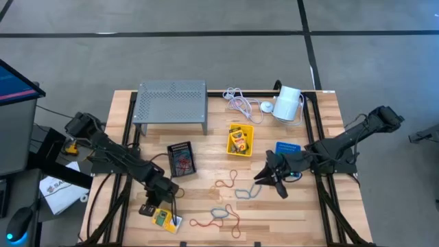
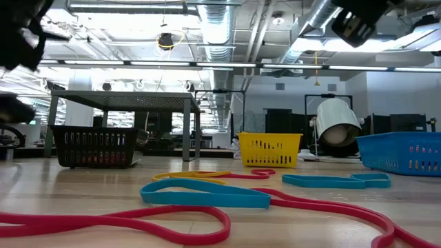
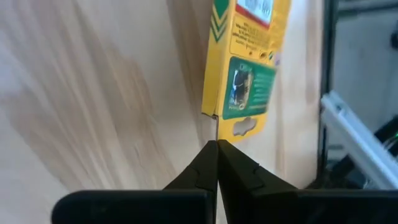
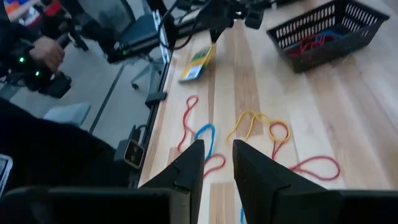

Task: Pick & Place Office Desk Supplies
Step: Put the yellow crayon box into the yellow bin

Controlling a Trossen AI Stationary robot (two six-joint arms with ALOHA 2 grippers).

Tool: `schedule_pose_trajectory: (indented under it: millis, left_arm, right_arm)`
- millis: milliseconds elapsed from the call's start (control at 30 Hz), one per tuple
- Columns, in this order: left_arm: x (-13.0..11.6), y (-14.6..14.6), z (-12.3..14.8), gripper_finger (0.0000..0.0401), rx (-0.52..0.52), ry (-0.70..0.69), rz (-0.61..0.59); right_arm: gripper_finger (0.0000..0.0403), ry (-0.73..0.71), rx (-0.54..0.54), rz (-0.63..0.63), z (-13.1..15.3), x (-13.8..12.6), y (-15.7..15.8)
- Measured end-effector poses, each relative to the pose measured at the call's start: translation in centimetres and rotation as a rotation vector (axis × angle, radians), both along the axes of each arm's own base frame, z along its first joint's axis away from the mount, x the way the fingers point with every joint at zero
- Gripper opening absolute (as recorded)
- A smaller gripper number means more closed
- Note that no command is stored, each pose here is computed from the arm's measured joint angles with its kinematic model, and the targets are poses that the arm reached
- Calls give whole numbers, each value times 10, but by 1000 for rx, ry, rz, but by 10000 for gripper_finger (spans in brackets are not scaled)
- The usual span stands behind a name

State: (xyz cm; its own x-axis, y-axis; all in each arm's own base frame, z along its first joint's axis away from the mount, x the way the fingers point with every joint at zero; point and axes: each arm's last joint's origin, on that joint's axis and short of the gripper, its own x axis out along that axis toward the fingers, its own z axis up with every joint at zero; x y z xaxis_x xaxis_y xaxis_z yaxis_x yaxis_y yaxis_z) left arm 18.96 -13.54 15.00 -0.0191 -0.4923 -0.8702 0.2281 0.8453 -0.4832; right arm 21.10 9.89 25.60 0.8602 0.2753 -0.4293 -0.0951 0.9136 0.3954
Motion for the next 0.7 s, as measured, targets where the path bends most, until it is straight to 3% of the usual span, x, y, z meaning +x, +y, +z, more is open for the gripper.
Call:
schedule_pose_trajectory:
  millis: [433, 600, 700]
  left_arm:
    - [-6, 11, 49, 0, -6, -307, 136]
    - [-6, 16, 52, 0, 2, -325, 162]
    - [-5, 17, 52, 0, 5, -324, 165]
  right_arm:
    - [81, -64, 26, -42, 6, 7, -8]
    - [85, -176, 32, -35, 6, 25, -4]
    - [100, -166, 36, -26, -8, 41, -2]
